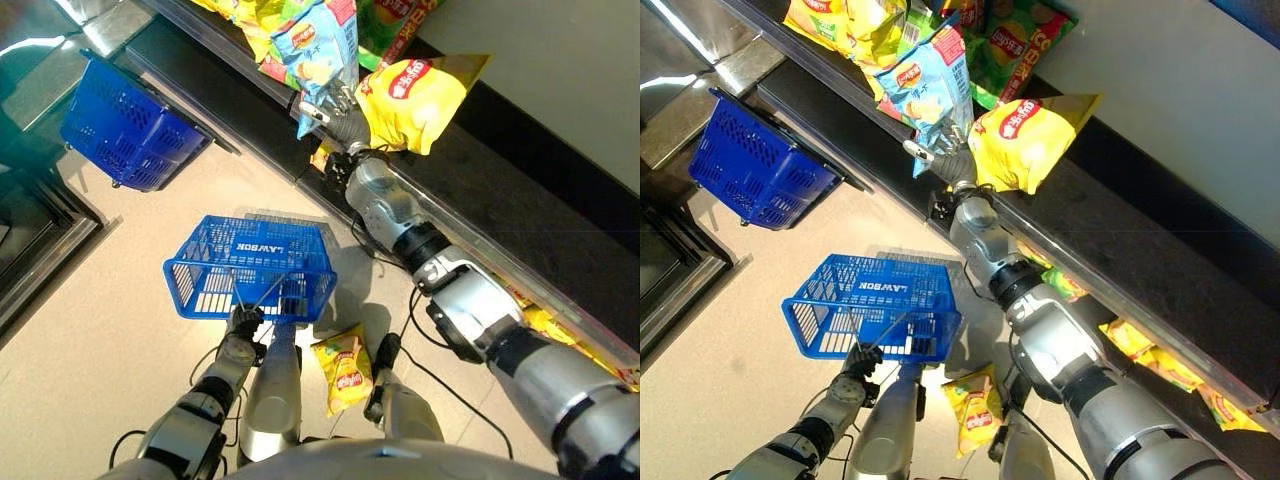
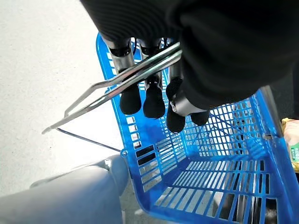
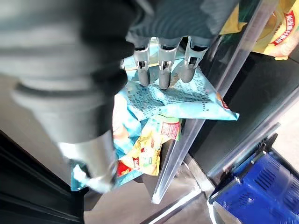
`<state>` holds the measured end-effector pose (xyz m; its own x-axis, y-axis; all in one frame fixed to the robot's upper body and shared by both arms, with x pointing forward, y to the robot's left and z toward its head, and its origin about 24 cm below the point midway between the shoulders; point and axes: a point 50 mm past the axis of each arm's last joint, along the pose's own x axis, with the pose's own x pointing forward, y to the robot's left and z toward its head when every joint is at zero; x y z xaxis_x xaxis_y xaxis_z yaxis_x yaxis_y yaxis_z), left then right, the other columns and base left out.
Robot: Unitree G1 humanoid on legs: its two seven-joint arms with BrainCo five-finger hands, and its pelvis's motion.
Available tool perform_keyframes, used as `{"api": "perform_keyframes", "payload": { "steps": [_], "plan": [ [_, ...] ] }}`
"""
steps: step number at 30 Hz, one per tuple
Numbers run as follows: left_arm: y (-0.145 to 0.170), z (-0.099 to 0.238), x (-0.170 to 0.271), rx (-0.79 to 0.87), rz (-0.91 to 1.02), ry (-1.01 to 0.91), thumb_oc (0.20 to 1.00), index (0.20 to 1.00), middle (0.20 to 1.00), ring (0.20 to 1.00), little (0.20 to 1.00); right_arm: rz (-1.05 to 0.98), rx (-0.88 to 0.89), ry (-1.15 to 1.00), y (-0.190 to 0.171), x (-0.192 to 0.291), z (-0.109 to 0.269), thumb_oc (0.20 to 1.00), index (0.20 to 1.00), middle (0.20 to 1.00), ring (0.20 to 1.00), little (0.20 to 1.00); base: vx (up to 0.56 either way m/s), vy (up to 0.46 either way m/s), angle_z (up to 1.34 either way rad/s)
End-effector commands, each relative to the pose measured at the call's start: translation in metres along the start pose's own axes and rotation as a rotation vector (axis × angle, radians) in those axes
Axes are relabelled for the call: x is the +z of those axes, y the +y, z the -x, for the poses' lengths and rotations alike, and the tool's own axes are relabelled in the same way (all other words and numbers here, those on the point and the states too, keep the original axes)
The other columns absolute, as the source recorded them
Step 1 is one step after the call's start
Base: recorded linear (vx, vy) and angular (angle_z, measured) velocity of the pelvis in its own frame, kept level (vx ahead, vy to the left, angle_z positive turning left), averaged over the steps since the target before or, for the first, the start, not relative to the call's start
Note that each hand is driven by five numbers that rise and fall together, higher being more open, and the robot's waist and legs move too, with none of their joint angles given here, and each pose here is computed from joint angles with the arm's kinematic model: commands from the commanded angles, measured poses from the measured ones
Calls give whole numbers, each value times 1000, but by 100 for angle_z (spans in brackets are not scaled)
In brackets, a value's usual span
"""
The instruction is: Pick up the snacks into the basket
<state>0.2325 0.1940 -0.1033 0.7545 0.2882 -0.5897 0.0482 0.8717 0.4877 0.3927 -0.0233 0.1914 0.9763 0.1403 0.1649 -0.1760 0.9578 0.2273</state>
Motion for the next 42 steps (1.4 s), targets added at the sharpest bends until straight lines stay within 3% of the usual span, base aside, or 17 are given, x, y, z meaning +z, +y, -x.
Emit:
{"api": "perform_keyframes", "payload": {
  "steps": [1,15,24,25,36,38,39,40,41,42],
  "plan": [
    [-12,13,-46,-34,-150,189,200,200,200,200,200,-15,-16,-168,5,49,-11,200,200,200,200,200,0,0,0],
    [-11,12,-45,-13,-149,196,200,200,200,200,200,-65,-78,-157,-11,38,-7,200,200,200,200,200,2,1,2],
    [-13,12,-41,-18,-139,175,200,200,200,200,200,-2,-146,-153,-40,33,-7,200,200,200,200,200,0,3,0],
    [-12,12,-41,-17,-138,172,200,200,200,200,200,27,-146,-161,-43,34,-6,1000,1000,1000,1000,1000,0,0,0],
    [-12,10,-35,-8,-120,162,200,200,200,200,200,285,-148,-236,-73,30,14,1000,1000,1000,1000,1000,-6,0,0],
    [-11,10,-35,0,-116,160,200,200,200,200,200,390,-162,-258,-83,31,20,1000,1000,1000,1000,1000,-19,0,0],
    [-10,9,-35,7,-116,157,200,200,200,200,200,539,-201,-281,-97,32,26,1000,1000,1000,1000,1000,0,0,0],
    [-10,9,-35,6,-116,158,200,200,200,200,200,540,-201,-280,-97,32,26,1000,1000,1000,1000,1000,-41,-11,0],
    [-7,9,-34,16,-118,152,200,200,200,200,200,741,-236,-290,-114,36,32,1000,1000,1000,1000,1000,0,0,0],
    [-7,9,-34,16,-118,152,200,200,200,200,200,742,-236,-290,-114,36,32,1000,1000,1000,1000,1000,-35,-20,0]
  ]
}}
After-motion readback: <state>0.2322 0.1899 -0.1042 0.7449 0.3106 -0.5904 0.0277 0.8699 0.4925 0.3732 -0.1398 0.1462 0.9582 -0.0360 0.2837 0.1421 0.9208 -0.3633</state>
